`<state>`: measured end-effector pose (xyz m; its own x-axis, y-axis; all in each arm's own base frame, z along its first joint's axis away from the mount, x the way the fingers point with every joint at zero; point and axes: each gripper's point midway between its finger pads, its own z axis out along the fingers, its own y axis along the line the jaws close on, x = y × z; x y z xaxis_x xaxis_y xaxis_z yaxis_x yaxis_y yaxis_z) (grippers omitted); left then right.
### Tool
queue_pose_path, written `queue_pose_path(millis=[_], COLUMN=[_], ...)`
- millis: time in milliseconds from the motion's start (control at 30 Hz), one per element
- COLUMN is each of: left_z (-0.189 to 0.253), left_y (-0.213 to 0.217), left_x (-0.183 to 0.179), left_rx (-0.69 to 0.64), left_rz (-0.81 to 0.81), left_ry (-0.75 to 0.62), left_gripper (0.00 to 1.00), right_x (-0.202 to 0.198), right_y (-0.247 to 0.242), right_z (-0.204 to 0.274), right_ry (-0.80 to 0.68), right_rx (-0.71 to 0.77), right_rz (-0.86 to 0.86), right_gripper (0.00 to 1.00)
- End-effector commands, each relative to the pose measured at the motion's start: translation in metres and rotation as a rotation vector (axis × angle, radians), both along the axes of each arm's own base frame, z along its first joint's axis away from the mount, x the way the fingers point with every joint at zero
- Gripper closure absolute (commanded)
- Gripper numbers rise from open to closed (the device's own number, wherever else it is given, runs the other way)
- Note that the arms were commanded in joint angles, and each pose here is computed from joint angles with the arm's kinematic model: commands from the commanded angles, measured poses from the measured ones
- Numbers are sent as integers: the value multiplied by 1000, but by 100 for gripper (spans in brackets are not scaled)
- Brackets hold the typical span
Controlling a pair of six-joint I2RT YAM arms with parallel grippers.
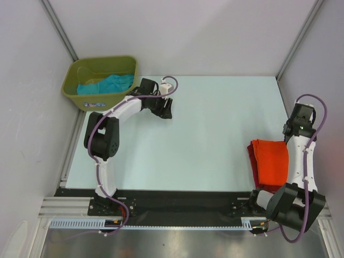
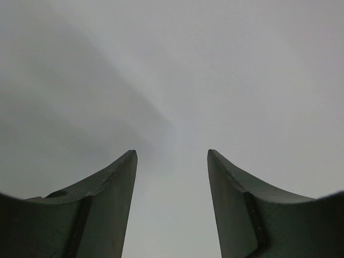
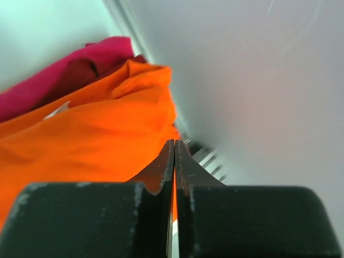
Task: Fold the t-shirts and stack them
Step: Neatly place the folded tshirt to the corner
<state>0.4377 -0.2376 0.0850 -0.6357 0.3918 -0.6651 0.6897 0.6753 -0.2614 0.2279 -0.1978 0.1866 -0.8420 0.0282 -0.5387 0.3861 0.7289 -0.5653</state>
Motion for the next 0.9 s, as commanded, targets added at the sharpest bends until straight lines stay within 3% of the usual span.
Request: queue_pose_path(millis=[0,133,500,867], left_z=[31,36,32,25], left_y=[3,2,10,20], left_x=[11,12,12,23], left_rx=[-6,-14,11,12], left_rz=[-10,-6,5,46], left_ry=[-84,-91,-84,-63], left_gripper=[39,39,39,39], right_x=[-16,-28,-19,-2], right_y=[16,18,-10,-56], right_z=[-8,-31,-73,-77], right_ry=[-57,96,225,298], right_rx=[172,186,169,24], right_rz=[-228,-201,-237,-299], right_gripper=[100,100,100,100])
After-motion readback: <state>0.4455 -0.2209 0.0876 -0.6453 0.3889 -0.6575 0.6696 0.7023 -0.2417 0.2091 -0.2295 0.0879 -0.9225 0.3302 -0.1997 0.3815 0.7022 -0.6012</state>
